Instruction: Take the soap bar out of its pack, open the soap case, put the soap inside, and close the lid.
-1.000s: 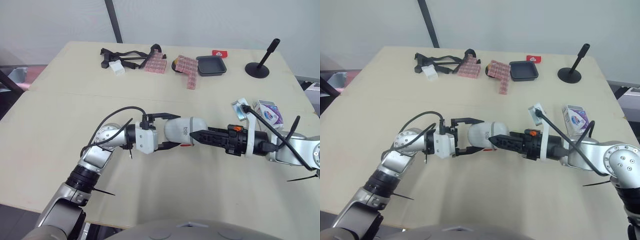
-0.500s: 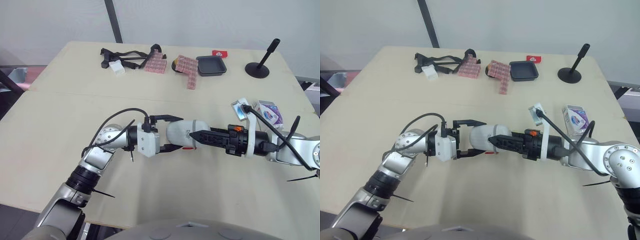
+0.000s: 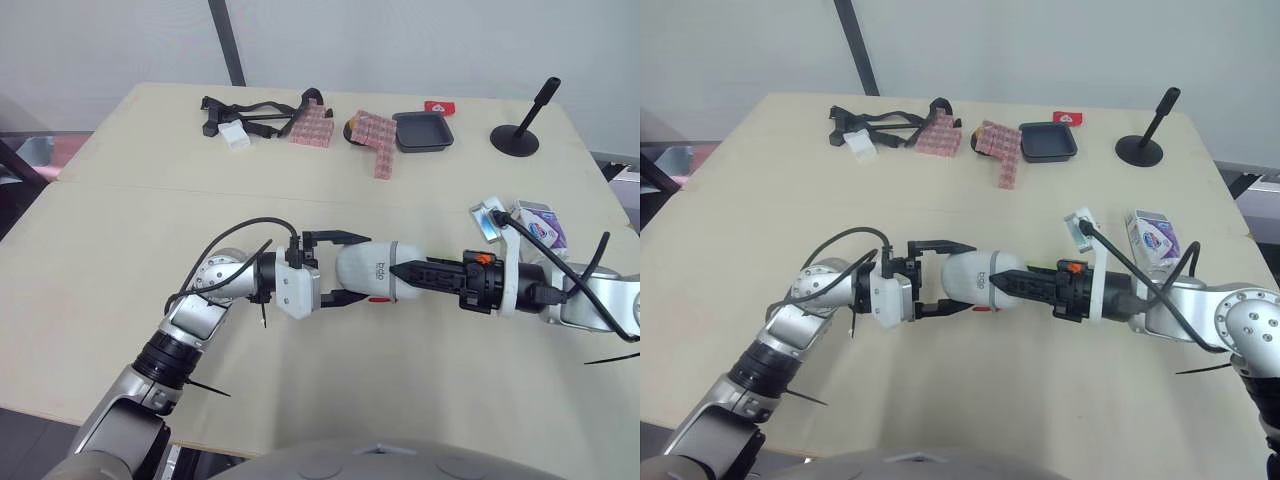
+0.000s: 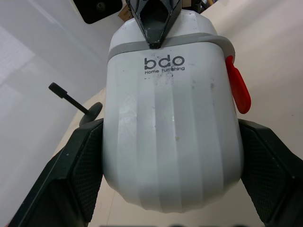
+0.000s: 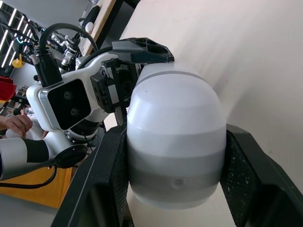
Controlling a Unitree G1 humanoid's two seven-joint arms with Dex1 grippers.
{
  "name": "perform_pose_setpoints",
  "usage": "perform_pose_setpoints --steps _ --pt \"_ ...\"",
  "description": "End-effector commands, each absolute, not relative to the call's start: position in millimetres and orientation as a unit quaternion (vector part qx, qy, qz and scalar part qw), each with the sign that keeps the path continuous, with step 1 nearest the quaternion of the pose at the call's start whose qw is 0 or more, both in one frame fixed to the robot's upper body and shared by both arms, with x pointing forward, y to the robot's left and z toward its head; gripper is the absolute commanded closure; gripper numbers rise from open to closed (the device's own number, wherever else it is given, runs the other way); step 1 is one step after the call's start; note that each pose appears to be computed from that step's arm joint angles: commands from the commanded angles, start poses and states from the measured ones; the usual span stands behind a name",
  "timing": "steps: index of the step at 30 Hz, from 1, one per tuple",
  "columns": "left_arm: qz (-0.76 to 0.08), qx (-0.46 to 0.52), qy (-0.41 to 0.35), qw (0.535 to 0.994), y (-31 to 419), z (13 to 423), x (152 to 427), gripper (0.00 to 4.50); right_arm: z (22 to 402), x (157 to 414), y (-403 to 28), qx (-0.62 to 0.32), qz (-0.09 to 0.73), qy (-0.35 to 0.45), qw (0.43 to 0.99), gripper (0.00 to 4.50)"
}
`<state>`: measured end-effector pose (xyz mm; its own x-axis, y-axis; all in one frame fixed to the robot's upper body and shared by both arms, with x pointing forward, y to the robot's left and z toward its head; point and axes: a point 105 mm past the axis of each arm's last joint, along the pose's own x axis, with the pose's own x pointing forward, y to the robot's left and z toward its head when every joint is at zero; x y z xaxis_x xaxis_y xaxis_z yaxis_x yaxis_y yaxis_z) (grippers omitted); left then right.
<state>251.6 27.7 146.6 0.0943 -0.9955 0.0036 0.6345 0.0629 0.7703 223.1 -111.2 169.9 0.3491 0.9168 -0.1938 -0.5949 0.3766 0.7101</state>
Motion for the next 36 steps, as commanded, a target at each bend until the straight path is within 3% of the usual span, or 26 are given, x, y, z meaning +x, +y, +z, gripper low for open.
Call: perform_pose_setpoints --steps 1,11,16,36 --pt "-0.604 0.315 -0.289 0.673 31.2 150.2 253.0 1.03 186.5 219.1 -111.6 0.270 0.510 0.272 0.770 2.06" --pt "-0.603 0.314 -0.288 0.675 30.7 150.8 254.0 1.03 184.2 218.4 -108.9 0.274 0.512 0.278 0.765 2.06" --pt "-0.602 0.314 -0.287 0.676 30.5 150.8 254.2 1.03 183.6 222.2 -109.0 0.258 0.507 0.269 0.777 0.45" --pt "-0.603 0.316 -0.286 0.674 30.8 151.1 255.3 1.03 180.3 220.9 -118.7 0.264 0.496 0.276 0.780 0.45"
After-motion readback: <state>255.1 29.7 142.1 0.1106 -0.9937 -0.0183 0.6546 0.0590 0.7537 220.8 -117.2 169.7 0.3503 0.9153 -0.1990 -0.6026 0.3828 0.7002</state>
